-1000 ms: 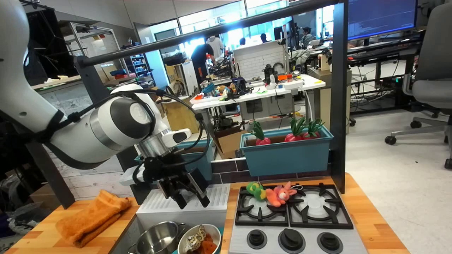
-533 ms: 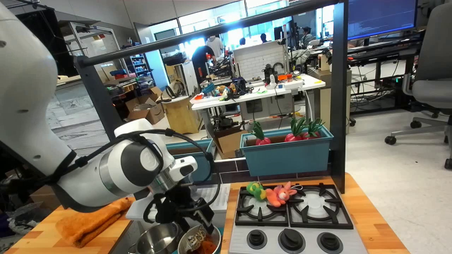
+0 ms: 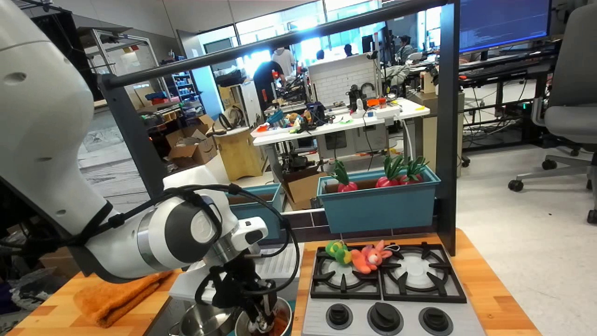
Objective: Wipe the counter with the cloth, then pick the objects in the bowls in the sink and put them on the counter and the stove
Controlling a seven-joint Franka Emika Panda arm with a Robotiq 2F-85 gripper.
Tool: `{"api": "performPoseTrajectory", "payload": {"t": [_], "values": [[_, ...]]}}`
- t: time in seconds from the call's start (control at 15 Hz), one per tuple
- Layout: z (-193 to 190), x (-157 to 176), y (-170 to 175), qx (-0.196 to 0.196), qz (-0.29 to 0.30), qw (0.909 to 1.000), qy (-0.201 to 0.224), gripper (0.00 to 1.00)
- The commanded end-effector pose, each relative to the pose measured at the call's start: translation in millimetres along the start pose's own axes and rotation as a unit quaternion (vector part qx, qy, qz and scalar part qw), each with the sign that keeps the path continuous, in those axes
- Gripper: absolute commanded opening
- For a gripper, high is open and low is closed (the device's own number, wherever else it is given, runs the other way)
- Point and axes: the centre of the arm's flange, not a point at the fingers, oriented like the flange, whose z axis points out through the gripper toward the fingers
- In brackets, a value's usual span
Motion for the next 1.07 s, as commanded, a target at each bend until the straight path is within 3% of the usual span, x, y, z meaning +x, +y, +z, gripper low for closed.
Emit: {"api": "performPoseTrajectory", "payload": {"t": [0.0, 0.2, 0.47, 0.67, 1.0], "values": [[-5.0, 3.4, 2.6, 0.028, -0.004, 0.9995, 0.010, 0.12], [-18.0, 3.3, 3.8, 0.051, -0.001, 0.9986, 0.012, 0.00], [-64.5, -10.2, 8.3, 0.065, -0.007, 0.9974, -0.030, 0.00], [-115.2, -42.0, 8.1, 0.087, -0.060, 0.9918, -0.072, 0.00], [-180.5, -71.0, -38.7, 0.184, -0.146, 0.9721, -0.004, 0.00]]}}
